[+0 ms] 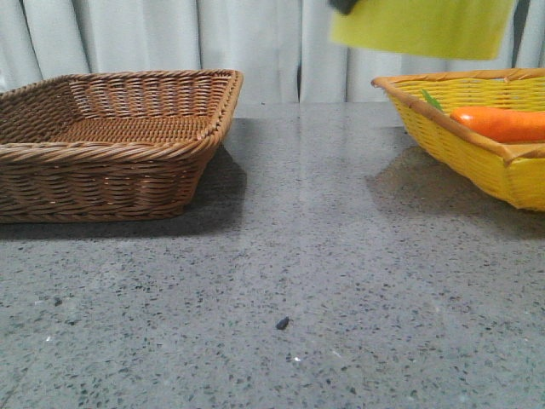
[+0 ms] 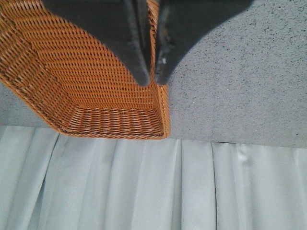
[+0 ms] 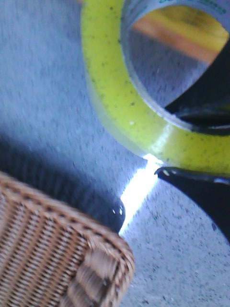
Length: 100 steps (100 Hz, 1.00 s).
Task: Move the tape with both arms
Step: 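Lift the tape roll with the right gripper and carry it toward the table center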
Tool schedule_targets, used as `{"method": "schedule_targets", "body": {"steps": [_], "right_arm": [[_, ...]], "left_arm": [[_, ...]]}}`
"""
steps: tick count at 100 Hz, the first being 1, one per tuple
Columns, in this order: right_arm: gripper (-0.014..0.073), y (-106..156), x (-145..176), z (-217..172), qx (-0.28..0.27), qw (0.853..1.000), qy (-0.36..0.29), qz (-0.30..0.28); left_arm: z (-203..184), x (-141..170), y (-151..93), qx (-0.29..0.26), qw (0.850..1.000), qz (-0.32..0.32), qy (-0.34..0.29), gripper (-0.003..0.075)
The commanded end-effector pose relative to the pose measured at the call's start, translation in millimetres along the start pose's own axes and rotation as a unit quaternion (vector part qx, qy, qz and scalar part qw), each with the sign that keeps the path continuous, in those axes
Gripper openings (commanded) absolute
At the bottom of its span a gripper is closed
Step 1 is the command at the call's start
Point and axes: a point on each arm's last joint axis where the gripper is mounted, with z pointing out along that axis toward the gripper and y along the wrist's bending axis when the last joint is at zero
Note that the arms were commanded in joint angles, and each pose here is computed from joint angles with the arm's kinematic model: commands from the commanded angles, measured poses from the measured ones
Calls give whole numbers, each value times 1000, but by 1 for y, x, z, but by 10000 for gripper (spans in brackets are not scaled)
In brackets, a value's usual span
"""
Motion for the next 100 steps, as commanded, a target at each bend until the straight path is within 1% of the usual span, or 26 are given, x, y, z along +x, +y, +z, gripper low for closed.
{"method": "schedule_targets", "body": {"steps": [1,13,27,32,39,49,54,58,72,83,90,95,100], "right_arm": [[36,11,-9,-10,-6,999,-45,-21],[36,16,-16,16,-9,999,-29,-26],[44,13,-20,53,-7,1000,15,-22],[64,12,-21,64,-6,999,29,-21],[127,12,-21,76,-5,999,43,-20],[250,11,-22,85,-4,999,49,-19],[283,11,-22,85,-4,999,48,-19],[291,11,-22,85,-4,999,47,-19],[290,12,-22,74,-5,999,37,-21],[274,14,-19,51,-6,1000,19,-24],[209,15,-17,30,-6,1000,-3,-27],[139,16,-15,14,-8,999,-23,-29],[52,17,-12,-3,-5,998,-46,-32]], "left_arm": [[0,-19,-1,-1,998,-7,-55,-21],[0,-19,-1,-1,998,-7,-55,-21],[0,-19,-1,-1,998,-7,-55,-21],[0,-19,-1,-1,998,-7,-55,-21],[0,-19,-1,-1,998,-7,-55,-21],[0,-19,-1,-1,998,-7,-55,-21],[0,-19,-1,-1,998,-7,-55,-21],[0,-19,-1,-1,998,-7,-55,-21],[-1,-22,-2,1,998,-8,-57,-21],[-3,-29,-5,16,998,-8,-65,-21],[-4,-33,-9,34,997,-8,-68,-21],[-4,-36,-11,49,996,-8,-70,-20],[-4,-40,-15,66,995,-9,-74,-20]]}}
